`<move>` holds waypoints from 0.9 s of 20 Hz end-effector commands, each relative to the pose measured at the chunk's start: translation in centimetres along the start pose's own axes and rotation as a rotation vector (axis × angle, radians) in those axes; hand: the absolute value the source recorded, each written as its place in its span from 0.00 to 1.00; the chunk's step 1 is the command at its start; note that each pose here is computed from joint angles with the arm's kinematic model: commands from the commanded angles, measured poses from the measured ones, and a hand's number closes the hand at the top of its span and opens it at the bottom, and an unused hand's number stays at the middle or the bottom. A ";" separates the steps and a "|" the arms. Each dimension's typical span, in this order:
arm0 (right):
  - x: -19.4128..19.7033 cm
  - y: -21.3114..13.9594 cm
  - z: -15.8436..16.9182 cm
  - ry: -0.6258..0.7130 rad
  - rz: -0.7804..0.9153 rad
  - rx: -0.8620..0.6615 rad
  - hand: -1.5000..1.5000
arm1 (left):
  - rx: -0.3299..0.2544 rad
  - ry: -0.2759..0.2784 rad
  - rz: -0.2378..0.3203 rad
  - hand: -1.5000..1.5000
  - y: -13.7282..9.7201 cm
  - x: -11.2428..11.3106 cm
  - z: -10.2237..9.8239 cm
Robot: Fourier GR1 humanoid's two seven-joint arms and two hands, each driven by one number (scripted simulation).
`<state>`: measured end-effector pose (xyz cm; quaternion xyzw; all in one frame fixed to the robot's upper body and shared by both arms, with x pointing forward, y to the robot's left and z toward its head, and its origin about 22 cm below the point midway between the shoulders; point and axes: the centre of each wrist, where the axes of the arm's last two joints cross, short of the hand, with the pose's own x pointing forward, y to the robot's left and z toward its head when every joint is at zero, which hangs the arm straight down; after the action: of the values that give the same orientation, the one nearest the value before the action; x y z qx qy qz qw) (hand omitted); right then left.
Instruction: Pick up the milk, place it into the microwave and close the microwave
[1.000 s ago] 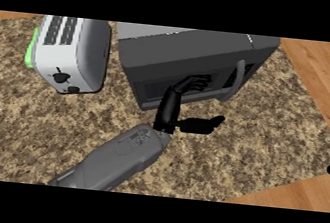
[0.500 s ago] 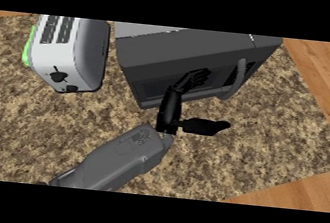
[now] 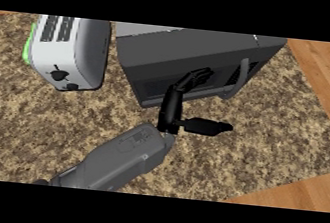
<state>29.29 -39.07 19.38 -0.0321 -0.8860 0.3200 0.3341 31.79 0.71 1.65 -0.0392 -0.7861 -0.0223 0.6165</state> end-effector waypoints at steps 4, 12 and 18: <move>-0.1 -0.5 -0.9 -0.007 0.021 -0.003 1.00 | 0.086 -0.018 -0.002 0.00 0.4 1.1 -2.7; -4.1 4.0 1.4 0.024 -0.387 -0.078 0.00 | 0.081 -0.034 0.003 0.00 0.3 1.0 -2.7; -4.6 2.8 1.2 0.037 -0.438 -0.090 0.00 | 0.090 -0.034 0.016 0.00 0.5 0.8 -2.7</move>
<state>31.31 -38.22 14.36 0.1204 -0.8807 0.2114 0.4064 31.88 0.36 1.82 -0.0532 -0.7975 -0.0155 0.6007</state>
